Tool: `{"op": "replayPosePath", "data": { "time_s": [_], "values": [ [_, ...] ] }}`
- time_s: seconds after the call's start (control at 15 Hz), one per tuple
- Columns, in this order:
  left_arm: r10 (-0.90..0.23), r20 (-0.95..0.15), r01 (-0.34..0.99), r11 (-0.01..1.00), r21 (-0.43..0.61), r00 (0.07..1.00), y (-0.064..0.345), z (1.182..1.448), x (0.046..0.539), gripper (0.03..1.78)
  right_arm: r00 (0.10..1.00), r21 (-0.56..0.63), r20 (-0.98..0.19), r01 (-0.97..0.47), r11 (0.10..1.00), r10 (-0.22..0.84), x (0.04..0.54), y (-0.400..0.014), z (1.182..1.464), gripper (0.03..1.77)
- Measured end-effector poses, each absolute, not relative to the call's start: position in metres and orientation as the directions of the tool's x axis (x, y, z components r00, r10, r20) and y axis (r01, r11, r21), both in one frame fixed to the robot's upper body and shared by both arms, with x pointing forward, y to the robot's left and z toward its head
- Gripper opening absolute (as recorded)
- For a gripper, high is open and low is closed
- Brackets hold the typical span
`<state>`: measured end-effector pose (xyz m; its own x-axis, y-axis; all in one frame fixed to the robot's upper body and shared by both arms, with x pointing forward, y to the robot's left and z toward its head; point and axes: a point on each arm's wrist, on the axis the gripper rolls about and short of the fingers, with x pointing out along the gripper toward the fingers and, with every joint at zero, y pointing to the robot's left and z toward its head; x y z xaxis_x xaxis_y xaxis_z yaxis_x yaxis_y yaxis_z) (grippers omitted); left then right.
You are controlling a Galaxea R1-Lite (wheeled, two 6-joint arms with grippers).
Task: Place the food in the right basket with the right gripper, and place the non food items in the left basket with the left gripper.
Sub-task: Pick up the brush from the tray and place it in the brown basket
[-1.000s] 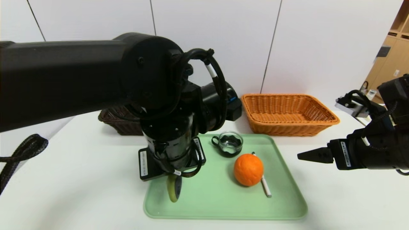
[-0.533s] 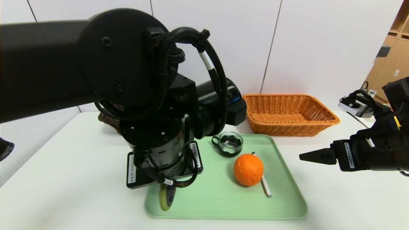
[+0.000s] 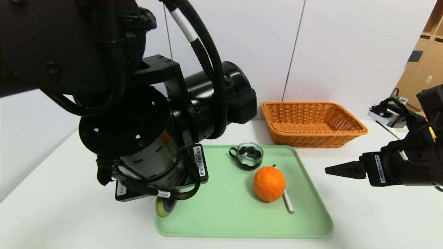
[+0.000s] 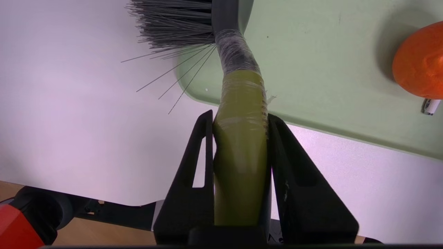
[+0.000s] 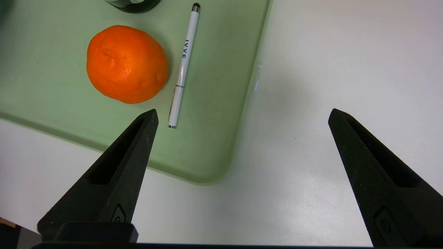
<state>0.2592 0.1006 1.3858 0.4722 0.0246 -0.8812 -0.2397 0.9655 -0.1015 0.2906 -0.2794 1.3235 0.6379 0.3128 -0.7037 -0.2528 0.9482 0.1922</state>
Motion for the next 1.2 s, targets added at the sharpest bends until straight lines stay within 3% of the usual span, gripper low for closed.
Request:
{"op": "replayPosePath", "data": {
  "time_s": [1.2],
  "values": [
    [0.023,-0.781,-0.230,0.961,-0.155,0.624,0.154,1.433,0.226,0.50,0.648,0.191,-0.694,-0.256,0.948,0.315,0.291,-0.279,1.327,1.70]
  ]
}}
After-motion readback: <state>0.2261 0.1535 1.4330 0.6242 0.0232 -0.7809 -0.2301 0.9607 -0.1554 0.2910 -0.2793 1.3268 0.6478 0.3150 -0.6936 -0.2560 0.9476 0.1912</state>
